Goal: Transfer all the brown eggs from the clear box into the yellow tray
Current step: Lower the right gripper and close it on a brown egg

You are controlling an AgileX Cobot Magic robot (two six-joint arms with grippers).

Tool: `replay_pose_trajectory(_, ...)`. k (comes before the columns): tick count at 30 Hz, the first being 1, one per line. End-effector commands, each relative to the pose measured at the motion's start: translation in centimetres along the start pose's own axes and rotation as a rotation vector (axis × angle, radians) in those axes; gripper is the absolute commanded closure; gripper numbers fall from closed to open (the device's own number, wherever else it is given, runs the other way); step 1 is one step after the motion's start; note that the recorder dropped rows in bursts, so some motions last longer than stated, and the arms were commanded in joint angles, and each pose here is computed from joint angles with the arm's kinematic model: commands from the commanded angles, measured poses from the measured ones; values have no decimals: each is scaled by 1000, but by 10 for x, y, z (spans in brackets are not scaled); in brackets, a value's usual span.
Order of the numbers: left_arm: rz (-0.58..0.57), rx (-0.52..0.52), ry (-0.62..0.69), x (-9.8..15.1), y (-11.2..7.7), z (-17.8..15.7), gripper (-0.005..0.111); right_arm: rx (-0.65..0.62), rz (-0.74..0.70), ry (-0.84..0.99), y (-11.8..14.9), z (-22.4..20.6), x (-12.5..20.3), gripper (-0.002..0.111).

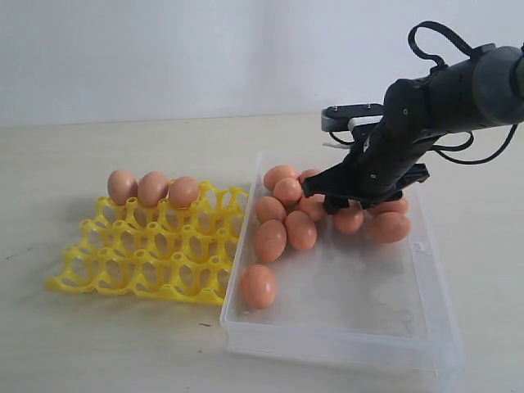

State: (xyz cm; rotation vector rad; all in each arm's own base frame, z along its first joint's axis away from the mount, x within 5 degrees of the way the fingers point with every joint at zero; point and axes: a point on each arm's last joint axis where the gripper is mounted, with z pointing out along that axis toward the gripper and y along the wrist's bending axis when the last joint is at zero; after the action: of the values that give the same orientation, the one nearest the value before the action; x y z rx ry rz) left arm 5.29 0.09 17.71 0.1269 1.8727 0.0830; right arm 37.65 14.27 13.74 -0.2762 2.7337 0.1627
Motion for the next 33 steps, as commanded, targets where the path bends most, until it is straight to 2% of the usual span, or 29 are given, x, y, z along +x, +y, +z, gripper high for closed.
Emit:
replay_pose_trajectory(1, -4, 4, -16, -2, 0, -1, 107, 1, 0, -51, -2, 2, -6, 53)
replay_pose_trajectory(7, -4, 4, -16, -2, 0, -1, 107, 10, 7, 29, -4, 29, 6, 53)
replay_pose_trajectory(14, -4, 4, -16, -2, 0, -1, 107, 8, 7, 9, -4, 32, 5, 54)
replay_pose_trajectory(16, -4, 4, -16, -2, 0, -1, 107, 8, 3, 9, -4, 32, 5, 60)
replay_pose_trajectory(17, -4, 4, -16, -2, 0, -1, 107, 9, -7, 9, -4, 32, 5, 67)
replay_pose_trajectory(20, -4, 4, -16, -2, 0, -1, 107, 10, -80, 25, -4, 32, 6, 100)
replay_pose_trajectory(21, -4, 4, -16, -2, 0, -1, 107, 10, -104, 33, -4, 32, 7, 108)
replay_pose_trajectory(28, -4, 4, -16, -2, 0, -1, 107, 5, -118, 0, -3, 16, 3, 108)
replay_pose_trajectory(33, -4, 4, -16, -2, 0, -1, 107, -38, -120, -235, 12, -31, -7, 108)
